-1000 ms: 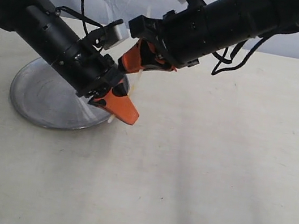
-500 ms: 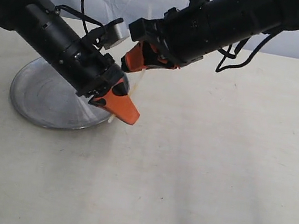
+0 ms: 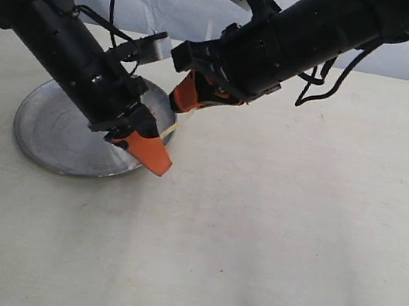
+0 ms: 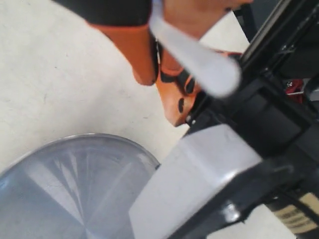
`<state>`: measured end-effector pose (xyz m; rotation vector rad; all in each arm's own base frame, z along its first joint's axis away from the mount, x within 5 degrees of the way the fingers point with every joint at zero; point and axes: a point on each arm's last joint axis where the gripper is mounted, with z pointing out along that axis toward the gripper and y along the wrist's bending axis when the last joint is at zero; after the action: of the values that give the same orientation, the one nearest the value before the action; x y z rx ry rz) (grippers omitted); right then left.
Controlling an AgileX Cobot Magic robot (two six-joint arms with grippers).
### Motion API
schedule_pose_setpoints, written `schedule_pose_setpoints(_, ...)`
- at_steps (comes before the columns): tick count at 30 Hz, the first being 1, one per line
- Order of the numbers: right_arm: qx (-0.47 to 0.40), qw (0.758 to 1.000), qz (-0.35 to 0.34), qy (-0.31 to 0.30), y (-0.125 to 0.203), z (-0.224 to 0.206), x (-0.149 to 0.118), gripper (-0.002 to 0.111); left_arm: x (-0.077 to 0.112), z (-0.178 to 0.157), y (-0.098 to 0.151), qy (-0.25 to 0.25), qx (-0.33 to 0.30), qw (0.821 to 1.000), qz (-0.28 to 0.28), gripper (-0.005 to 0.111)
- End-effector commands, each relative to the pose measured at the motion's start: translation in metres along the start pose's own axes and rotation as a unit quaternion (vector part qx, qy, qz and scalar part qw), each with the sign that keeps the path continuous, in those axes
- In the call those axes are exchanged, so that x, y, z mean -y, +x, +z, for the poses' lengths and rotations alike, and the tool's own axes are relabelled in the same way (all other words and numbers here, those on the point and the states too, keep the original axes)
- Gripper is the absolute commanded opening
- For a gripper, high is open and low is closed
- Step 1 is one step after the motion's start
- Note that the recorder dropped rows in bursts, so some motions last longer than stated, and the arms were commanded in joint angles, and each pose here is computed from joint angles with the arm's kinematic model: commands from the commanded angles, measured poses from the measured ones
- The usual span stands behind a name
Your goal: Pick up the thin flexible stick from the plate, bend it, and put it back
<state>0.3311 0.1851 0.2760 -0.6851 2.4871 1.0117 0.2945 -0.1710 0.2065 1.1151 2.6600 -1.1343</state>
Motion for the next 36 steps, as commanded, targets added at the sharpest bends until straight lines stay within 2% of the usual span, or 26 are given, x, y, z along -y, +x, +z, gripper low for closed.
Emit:
schedule_pose_setpoints(1, 0.02, 1.0, -0.005, -0.003, -0.005, -0.02, -0.008, -0.001, -0.031, -0.009, 0.022, -0.16, -0.092, 0.983, 0.013, 0.0)
schedule_pose_setpoints(5, 0.014, 1.0, -0.005, -0.007, -0.004, -0.02, -0.009, -0.001, -0.033, -0.017, 0.024, -0.209, -0.1, 0.973, 0.005, 0.0)
schedule_pose_setpoints(11, 0.025, 1.0, -0.012, -0.008, -0.005, -0.029, -0.016, -0.001, -0.039, -0.021, 0.026, -0.248, -0.109, 0.963, -0.01, 0.0)
schedule_pose_setpoints(36, 0.057, 0.998, -0.016, 0.009, -0.01, -0.033, -0.016, -0.001, -0.04, -0.02, 0.022, -0.249, -0.088, 0.964, -0.013, 0.0)
